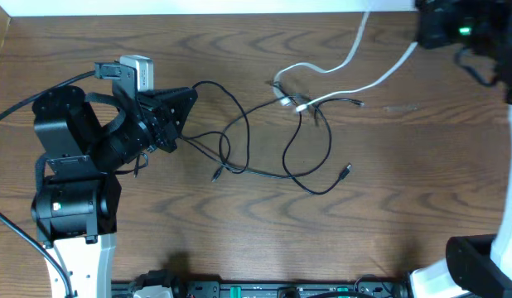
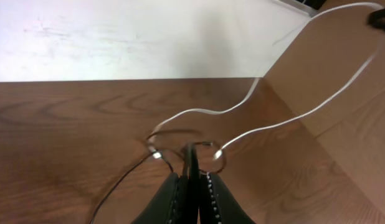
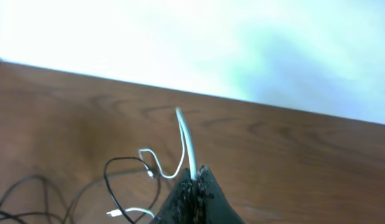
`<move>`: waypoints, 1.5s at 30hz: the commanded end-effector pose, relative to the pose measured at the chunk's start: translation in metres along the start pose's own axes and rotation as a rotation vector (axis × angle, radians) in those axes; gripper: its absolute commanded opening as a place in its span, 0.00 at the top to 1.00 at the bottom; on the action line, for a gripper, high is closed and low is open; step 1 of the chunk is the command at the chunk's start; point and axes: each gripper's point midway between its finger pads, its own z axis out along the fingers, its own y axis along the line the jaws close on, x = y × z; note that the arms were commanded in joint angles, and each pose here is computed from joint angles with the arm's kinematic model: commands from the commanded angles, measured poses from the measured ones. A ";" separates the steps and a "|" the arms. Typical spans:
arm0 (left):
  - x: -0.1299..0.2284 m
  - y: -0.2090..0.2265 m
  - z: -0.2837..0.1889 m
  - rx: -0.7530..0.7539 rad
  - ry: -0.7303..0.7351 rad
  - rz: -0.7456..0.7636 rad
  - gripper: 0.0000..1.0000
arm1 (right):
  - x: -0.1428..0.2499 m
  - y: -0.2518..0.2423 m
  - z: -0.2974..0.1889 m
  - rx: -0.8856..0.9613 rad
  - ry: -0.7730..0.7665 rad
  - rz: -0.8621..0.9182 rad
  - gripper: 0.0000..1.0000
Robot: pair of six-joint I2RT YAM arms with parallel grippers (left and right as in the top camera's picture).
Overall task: Untangle cables
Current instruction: 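Pull the white cable up and right with right gripper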
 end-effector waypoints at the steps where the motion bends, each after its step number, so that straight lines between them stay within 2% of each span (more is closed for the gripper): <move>1: -0.007 -0.004 -0.003 0.002 -0.015 0.041 0.87 | -0.011 -0.032 -0.030 0.106 -0.050 0.009 0.99; 6: -0.007 -0.004 -0.003 0.002 -0.015 0.041 0.87 | 0.000 -0.092 -0.056 0.372 -0.024 0.072 0.99; 13: -0.007 -0.004 -0.003 0.002 -0.014 0.040 0.87 | 0.037 -0.156 -0.085 0.760 0.074 0.249 0.99; 16: -0.007 -0.004 -0.003 0.002 -0.014 0.040 0.87 | 0.049 -0.160 -0.085 0.795 0.122 0.267 0.99; 18: -0.007 -0.004 -0.003 0.002 -0.014 0.040 0.87 | 0.056 -0.154 -0.077 0.751 0.163 0.264 0.99; 20: -0.007 -0.004 -0.003 0.002 -0.014 0.040 0.87 | 0.059 -0.132 -0.058 0.595 0.212 0.198 0.99; 25: -0.006 -0.004 -0.003 0.002 -0.012 0.039 0.87 | 0.058 -0.031 -0.002 0.107 0.263 -0.125 0.99; 27: -0.005 -0.004 -0.003 0.002 -0.009 0.035 0.87 | 0.056 -0.008 0.008 0.054 0.253 -0.169 0.99; 30: -0.003 -0.004 -0.003 0.000 -0.001 0.028 0.87 | 0.057 0.005 0.020 0.102 0.272 -0.235 0.99; 38: -0.002 -0.003 -0.003 0.000 0.001 0.048 0.87 | 0.051 0.062 0.028 0.007 0.224 -0.292 0.99; 45: -0.001 -0.003 -0.003 -0.001 0.004 0.045 0.87 | 0.044 0.060 0.029 0.079 0.193 -0.212 0.99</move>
